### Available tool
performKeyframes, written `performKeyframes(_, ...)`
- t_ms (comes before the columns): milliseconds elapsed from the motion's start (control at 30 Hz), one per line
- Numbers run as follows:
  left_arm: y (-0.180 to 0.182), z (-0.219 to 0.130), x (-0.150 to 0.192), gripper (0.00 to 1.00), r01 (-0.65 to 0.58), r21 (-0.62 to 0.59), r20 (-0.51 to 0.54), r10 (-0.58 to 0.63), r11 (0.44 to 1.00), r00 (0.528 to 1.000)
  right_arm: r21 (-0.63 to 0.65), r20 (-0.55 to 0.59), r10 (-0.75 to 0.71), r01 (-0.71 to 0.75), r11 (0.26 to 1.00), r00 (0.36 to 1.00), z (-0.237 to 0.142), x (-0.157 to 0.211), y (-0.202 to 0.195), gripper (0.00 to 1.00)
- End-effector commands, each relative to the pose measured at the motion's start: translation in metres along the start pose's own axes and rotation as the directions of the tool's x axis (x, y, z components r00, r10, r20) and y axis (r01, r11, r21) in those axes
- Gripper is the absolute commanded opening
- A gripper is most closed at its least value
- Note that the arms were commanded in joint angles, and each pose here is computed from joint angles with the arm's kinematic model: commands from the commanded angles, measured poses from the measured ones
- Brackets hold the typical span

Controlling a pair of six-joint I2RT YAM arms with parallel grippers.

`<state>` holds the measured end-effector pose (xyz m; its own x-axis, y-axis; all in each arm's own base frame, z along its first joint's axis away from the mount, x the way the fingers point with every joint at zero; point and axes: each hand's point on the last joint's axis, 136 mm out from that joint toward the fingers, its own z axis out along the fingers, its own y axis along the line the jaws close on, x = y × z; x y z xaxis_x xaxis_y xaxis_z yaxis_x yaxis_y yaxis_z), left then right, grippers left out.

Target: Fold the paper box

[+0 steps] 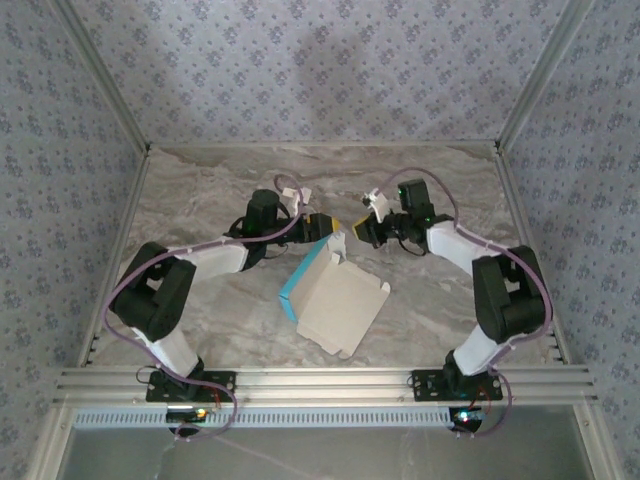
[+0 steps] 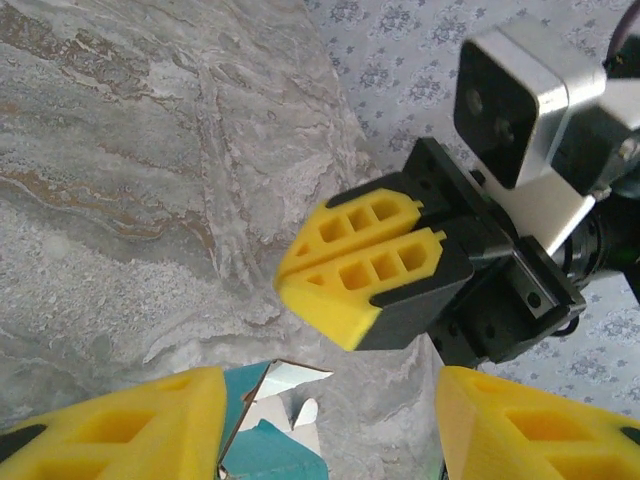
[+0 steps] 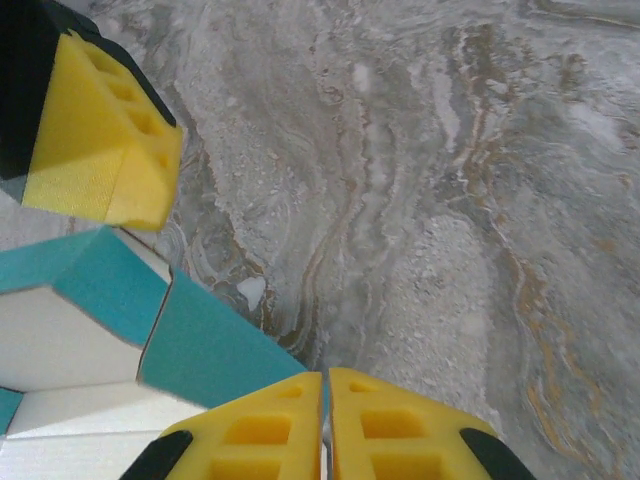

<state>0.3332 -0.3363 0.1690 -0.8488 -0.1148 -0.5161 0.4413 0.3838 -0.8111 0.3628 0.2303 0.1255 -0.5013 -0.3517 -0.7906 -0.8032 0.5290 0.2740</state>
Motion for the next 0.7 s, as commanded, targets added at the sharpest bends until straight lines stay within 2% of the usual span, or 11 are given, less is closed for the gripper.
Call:
performKeyframes(0, -0.005, -0.004, 0.01, 0.56, -0.029, -0.017, -0.034, 0.028, 0.999, 0.999, -0.081, -0.094, 0.007, -0.015, 0.997, 0.996, 0.011, 0.018, 0.017, 0.12)
performKeyframes(167, -0.006, -0.005, 0.021, 0.56, -0.104, -0.074, -0.074, 0.098, 0.992, 0.992, -0.062, -0.147, 0.013, -0.022, 0.998, 0.989, 0.026, 0.038, 0.023, 0.13)
performKeyframes(267, -0.01, -0.017, 0.009, 0.58, -0.166, -0.136, -0.056, 0.159, 0.977, 0.986, -0.015, -0.12, 0.035, -0.037, 0.999, 0.992, 0.026, 0.041, 0.018, 0.12)
performKeyframes(367, -0.017, -0.029, 0.003, 0.61, -0.233, -0.192, -0.092, 0.219, 0.953, 0.971, 0.011, -0.093, 0.046, -0.046, 0.999, 0.995, 0.023, 0.041, 0.015, 0.13)
performKeyframes(500, -0.022, -0.045, 0.009, 0.64, -0.264, -0.223, -0.129, 0.24, 0.938, 0.962, 0.02, -0.083, 0.049, -0.047, 0.999, 0.995, 0.021, 0.044, 0.014, 0.12)
performKeyframes(667, -0.013, -0.057, 0.034, 0.65, -0.258, -0.255, -0.211, 0.207, 0.932, 0.955, 0.027, -0.071, 0.043, -0.041, 0.999, 0.997, 0.019, 0.043, 0.014, 0.13)
